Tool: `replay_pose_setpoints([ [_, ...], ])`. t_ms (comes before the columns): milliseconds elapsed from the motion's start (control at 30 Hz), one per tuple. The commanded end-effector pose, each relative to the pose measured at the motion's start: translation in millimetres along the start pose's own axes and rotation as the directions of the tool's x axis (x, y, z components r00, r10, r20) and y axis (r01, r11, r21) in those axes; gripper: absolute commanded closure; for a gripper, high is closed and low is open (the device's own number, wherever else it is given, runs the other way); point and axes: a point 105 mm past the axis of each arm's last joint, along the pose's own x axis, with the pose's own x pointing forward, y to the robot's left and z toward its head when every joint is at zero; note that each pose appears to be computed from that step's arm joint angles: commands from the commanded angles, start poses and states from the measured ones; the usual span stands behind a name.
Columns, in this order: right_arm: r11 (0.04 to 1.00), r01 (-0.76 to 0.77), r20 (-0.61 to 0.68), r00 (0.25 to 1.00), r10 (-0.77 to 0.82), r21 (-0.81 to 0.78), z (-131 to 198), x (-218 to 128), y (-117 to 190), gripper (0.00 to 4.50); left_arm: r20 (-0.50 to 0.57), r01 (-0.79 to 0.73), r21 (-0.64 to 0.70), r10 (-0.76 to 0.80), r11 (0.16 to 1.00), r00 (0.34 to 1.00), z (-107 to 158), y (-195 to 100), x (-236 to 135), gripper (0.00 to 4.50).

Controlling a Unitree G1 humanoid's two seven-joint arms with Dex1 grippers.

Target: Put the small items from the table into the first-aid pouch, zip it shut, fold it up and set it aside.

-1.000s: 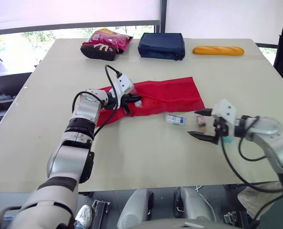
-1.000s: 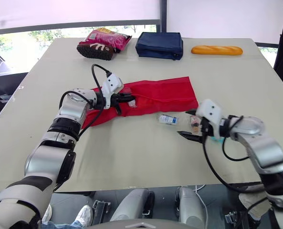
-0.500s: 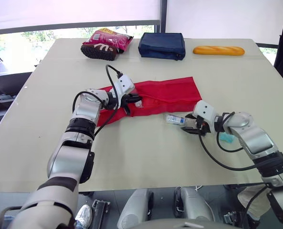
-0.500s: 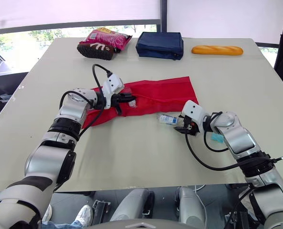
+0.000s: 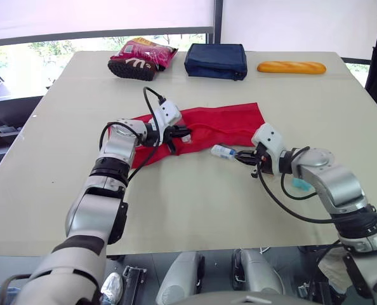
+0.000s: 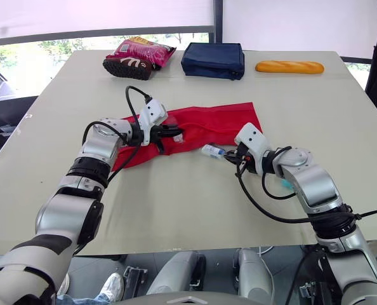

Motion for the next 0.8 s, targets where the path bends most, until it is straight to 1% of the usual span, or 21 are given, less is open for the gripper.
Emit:
replay_pose_setpoints([
  [33, 0.997, -0.07, 0.053, 0.996, 0.069, 0.015, 19.6, -12.3, 24.1, 4.4, 0.05, -0.006, 0.045, 0.004, 0.999, 0.999, 21.2, 4.7, -1.0, 4.5],
  [133, 0.994, -0.103, 0.053, 0.993, 0.101, 0.031, 22.3, -19.8, 34.2, 4.4, 0.053, -0.003, 0.045, 0.0, 0.999, 0.999, 22.8, 4.5, 0.2, 4.5],
  [233, 0.996, -0.074, 0.073, 0.995, 0.071, 0.04, 27.7, -17.4, 33.0, 4.4, 0.054, 0.004, 0.044, -0.007, 0.999, 0.998, 23.1, 2.9, 2.4, 4.5],
  [333, 0.998, 0.02, 0.092, 0.995, -0.026, 0.062, 33.1, -8.3, 21.0, 4.4, 0.06, 0.018, 0.046, -0.02, 0.999, 0.998, 24.8, 0.2, 4.6, 4.5],
  [600, 0.981, 0.169, 0.104, 0.979, -0.178, 0.096, 34.5, 13.0, 1.3, 4.4, 0.065, 0.035, 0.041, -0.038, 0.999, 0.997, 26.0, -1.9, 4.2, 4.5],
  [800, 0.971, 0.232, 0.082, 0.968, -0.236, 0.063, 24.9, 34.4, -8.3, 4.4, 0.071, 0.058, 0.037, -0.061, 0.998, 0.996, 26.2, -5.7, 4.1, 4.5],
])
